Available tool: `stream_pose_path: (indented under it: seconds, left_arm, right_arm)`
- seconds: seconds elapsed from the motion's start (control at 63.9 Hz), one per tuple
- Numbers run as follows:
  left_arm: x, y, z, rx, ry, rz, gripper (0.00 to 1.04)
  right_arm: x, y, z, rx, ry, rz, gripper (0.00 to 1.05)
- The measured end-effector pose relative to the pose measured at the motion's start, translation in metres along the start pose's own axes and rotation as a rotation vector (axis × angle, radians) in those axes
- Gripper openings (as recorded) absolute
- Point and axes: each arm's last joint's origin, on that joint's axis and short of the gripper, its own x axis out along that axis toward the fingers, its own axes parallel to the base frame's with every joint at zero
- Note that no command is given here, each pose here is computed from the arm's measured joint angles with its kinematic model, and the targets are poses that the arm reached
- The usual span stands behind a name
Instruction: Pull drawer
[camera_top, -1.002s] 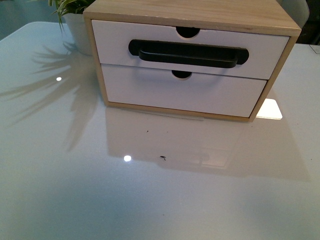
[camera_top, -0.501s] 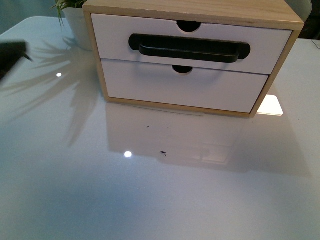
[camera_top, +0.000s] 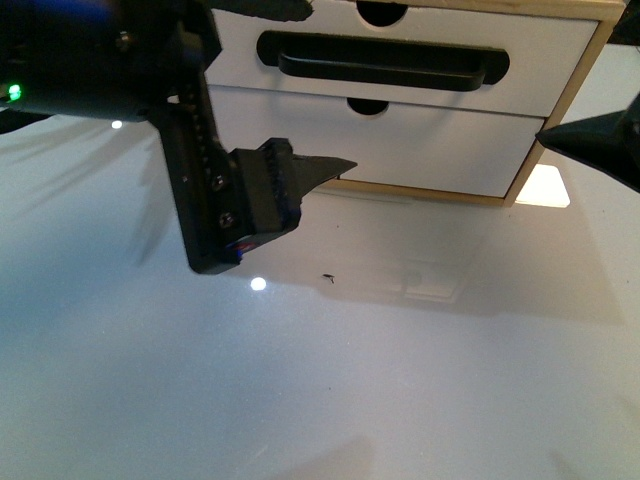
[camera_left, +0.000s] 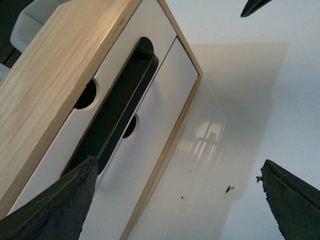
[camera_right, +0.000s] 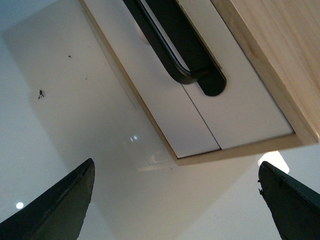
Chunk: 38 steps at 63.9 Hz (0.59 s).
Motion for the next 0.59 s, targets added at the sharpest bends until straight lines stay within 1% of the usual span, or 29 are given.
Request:
stream_pose_path:
  seconds: [0.219, 0.407, 0.595]
  left_arm:
    - [0.026, 0.011, 0.000, 0.047, 0.045, -0.092, 0.97]
    - [0.041, 0.019, 0.004, 0.091, 0.067, -0.144, 0.97]
    - [0.055, 0.028, -0.003, 0.105, 0.101, -0.186, 0.97]
  right_arm:
    - [0.014, 0.000, 0.012, -0.062, -0.011, 0.043, 0.96]
    - [0.026, -0.003, 0.018, -0.077, -0.023, 0.072, 0.96]
    - [0.034, -0.006, 0.020, -0.097, -0.039, 0.108, 0.96]
